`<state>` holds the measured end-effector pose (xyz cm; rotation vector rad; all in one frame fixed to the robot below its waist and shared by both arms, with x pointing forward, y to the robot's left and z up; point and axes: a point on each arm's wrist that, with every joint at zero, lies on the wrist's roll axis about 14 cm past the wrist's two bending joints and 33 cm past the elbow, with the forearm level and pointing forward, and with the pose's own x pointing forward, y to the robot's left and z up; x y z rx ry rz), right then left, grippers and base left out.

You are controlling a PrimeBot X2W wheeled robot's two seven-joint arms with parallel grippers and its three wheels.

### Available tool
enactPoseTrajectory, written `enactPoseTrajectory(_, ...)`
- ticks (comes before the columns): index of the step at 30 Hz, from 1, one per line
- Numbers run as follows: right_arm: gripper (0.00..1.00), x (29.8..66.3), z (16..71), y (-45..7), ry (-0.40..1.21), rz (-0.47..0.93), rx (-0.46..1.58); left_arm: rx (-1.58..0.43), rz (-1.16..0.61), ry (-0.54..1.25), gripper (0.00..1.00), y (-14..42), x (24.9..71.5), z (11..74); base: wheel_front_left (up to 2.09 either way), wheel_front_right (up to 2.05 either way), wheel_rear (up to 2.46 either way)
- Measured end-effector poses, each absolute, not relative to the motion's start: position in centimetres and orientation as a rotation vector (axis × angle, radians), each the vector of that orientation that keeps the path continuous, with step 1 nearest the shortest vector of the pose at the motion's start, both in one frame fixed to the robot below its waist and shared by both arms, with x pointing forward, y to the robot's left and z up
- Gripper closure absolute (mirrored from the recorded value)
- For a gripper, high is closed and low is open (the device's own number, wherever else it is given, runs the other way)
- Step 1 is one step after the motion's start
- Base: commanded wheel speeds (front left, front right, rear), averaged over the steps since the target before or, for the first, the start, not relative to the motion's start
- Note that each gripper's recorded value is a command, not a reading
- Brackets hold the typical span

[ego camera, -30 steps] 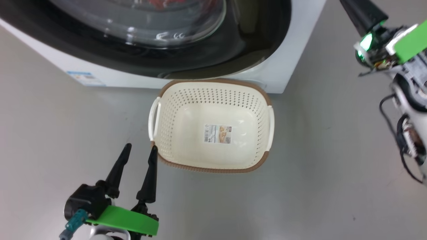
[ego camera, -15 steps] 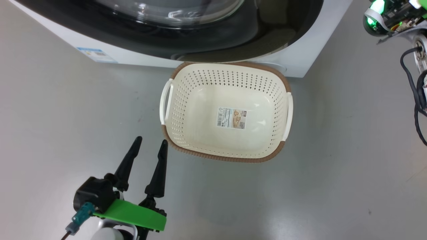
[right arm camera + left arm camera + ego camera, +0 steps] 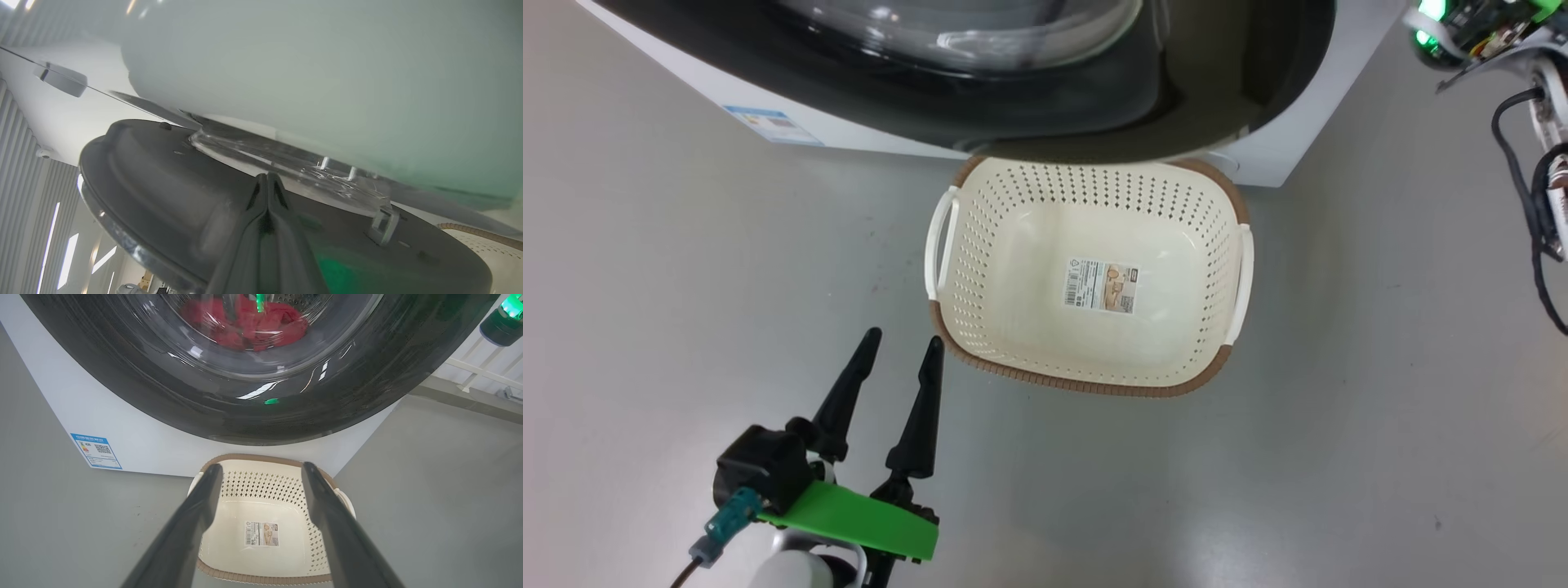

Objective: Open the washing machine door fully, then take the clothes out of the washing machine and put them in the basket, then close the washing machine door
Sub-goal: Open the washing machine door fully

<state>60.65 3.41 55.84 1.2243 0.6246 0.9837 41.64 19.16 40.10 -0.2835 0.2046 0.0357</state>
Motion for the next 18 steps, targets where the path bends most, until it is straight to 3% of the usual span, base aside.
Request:
enactPoseTrajectory(11,1.0,56.6,55.3,4.2,0.702,1.013,1.199,-0.287,0.022,0.151,0.0,18.9,41.4,42.2,0.0,0.0,0.0)
enactPoseTrajectory(18,1.0,51.9,55.4,5.5,0.765,1.07,1.157,-0.283,0.012,0.133,0.0,18.5,40.0,43.2,0.0,0.0,0.0)
